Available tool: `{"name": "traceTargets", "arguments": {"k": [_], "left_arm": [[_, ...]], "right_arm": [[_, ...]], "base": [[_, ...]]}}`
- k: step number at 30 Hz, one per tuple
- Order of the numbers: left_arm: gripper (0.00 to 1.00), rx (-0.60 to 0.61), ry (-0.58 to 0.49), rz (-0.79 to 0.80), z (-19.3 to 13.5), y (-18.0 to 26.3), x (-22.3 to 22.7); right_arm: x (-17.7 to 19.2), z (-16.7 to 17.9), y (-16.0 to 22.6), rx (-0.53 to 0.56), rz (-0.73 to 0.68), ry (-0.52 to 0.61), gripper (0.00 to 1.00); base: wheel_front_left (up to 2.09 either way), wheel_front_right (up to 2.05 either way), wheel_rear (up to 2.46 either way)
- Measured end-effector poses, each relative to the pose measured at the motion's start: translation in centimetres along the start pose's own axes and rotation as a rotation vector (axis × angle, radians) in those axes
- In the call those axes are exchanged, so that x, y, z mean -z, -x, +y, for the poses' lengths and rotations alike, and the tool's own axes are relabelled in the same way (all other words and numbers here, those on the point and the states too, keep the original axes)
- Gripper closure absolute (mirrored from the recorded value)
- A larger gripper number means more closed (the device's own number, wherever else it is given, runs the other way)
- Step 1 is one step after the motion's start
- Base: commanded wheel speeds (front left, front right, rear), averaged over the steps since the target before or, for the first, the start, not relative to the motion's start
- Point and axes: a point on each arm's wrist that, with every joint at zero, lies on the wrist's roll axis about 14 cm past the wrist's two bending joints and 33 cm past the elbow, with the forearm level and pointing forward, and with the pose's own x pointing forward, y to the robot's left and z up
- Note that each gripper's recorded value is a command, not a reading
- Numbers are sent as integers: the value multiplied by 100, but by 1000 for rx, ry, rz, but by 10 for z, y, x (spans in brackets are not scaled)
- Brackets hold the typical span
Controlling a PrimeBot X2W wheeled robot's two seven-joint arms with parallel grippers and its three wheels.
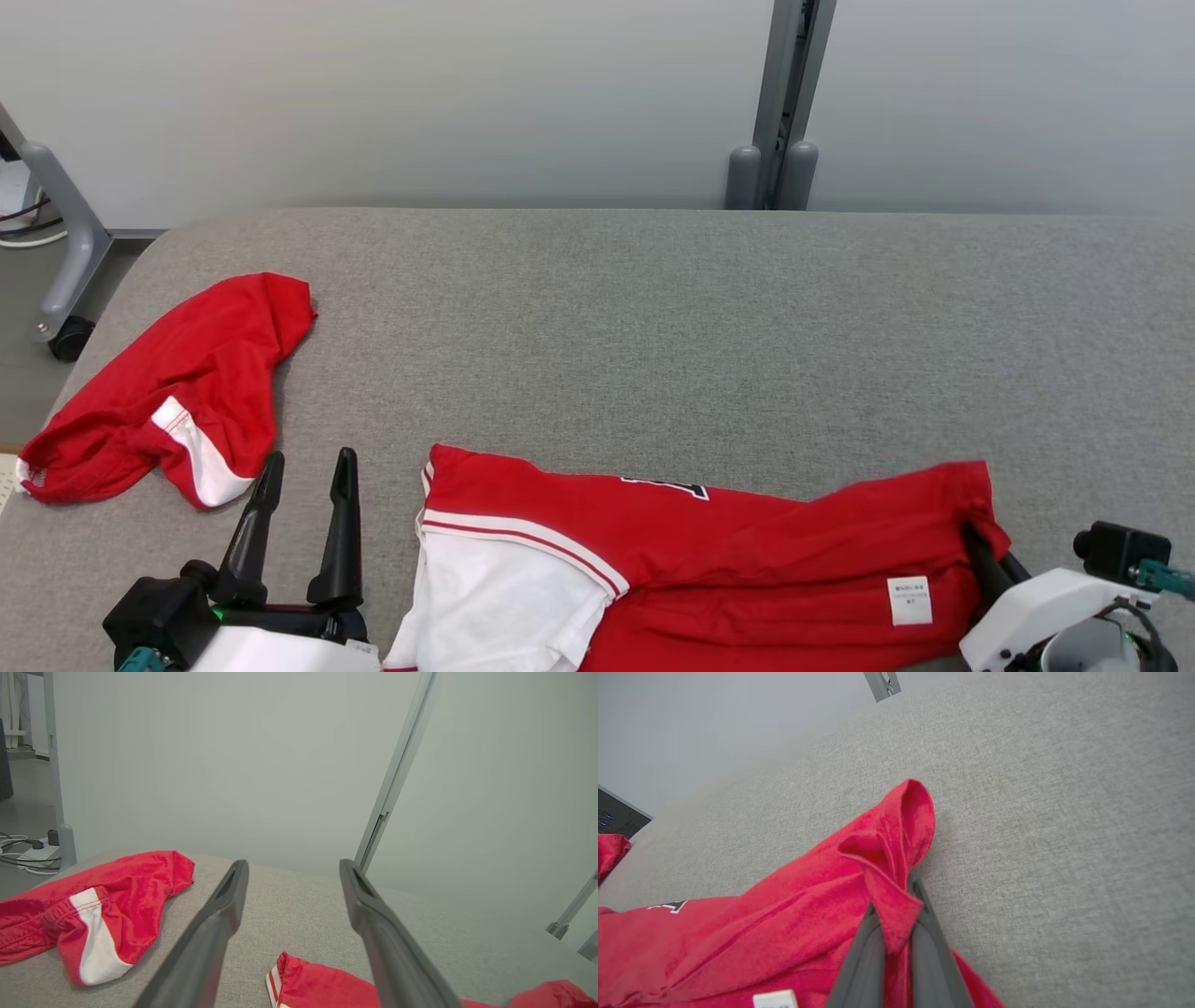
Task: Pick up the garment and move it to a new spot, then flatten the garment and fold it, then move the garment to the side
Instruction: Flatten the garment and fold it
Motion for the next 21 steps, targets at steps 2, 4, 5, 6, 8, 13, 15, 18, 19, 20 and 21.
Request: {"name": "traceTargets", "arguments": {"k": [2, 4, 5, 6, 8, 13, 15, 18, 19, 20, 21], "left_arm": [[0, 8, 1, 4, -2, -1, 2], [0, 16, 2, 8, -4, -3, 4], [0, 20, 0, 10, -5, -4, 5], [0, 26, -1, 12, -6, -5, 6], [0, 32, -1, 13, -8, -6, 6], [0, 50, 4, 20, -13, -9, 10], [0, 52, 4, 20, -14, -10, 10], [0, 58, 3, 24, -16, -10, 12], [0, 58, 4, 23, -16, -10, 11], [0, 60, 4, 23, -16, -9, 12], [0, 61, 4, 23, -16, -9, 11]], "right_arm": [[-9, 0, -1, -3, -26, -13, 100], [-21, -10, -2, 15, -52, -18, 100], [-28, -17, -2, 31, -68, -21, 100], [-35, -25, -1, 50, -85, -22, 100], [-41, -33, 0, 67, -96, -15, 100], [-71, -60, 3, 128, -165, 6, 100], [-82, -63, 4, 130, -188, 17, 100], [-96, -51, 2, 91, -232, 21, 100], [-101, -44, 2, 72, -252, 10, 100], [-106, -39, 3, 57, -271, 3, 100], [-111, -33, 5, 37, -291, -8, 100]], "base": [[0, 0, 0], [0, 0, 0], [0, 0, 0], [0, 0, 0], [0, 0, 0], [0, 0, 0], [0, 0, 0], [0, 0, 0], [0, 0, 0], [0, 0, 0], [0, 0, 0]]}}
